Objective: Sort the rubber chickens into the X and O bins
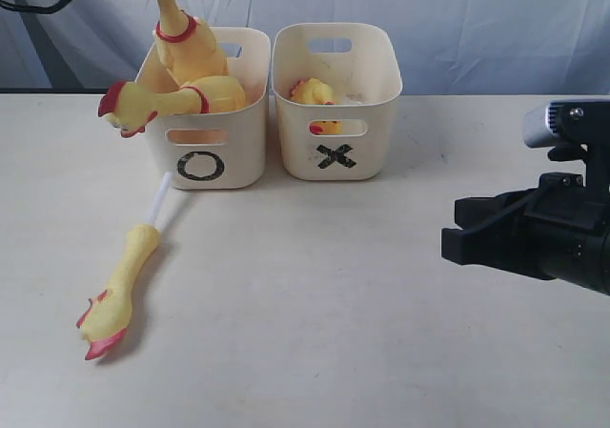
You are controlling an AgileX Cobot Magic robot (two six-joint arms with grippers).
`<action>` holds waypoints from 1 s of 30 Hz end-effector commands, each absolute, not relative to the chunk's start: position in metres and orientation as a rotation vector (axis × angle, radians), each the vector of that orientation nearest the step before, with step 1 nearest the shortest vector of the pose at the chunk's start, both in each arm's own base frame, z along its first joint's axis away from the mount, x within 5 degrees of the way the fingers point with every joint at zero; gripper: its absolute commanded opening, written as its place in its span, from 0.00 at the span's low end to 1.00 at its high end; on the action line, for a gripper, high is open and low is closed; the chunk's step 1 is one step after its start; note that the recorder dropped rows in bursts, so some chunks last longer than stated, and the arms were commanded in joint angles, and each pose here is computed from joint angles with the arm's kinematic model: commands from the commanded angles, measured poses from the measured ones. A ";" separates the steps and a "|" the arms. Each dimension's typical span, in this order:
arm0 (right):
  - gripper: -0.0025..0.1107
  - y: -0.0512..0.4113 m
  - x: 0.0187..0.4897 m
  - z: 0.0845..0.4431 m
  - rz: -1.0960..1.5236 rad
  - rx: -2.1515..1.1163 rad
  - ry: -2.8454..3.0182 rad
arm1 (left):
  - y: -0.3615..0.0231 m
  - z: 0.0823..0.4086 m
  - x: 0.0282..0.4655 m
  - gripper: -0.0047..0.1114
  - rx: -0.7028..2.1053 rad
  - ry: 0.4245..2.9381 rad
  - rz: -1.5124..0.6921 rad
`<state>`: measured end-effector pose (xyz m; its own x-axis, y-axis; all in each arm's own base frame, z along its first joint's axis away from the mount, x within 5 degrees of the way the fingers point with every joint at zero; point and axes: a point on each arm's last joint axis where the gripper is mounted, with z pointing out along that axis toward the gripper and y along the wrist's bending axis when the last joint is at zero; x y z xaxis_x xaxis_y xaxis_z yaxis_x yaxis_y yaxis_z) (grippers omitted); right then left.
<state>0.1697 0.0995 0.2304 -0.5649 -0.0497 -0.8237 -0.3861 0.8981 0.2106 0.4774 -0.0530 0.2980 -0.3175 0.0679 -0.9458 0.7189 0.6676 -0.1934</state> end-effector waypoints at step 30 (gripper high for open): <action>0.01 0.098 0.169 0.231 0.458 -0.306 2.130 | -0.018 0.302 0.462 0.73 0.775 1.729 -0.838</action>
<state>0.1697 0.0995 0.2304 -0.5649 -0.0497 -0.8237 -0.3861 0.8981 0.2106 0.4617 -0.0138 0.2969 -0.2919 0.1189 -0.9490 0.8181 0.5450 -0.1834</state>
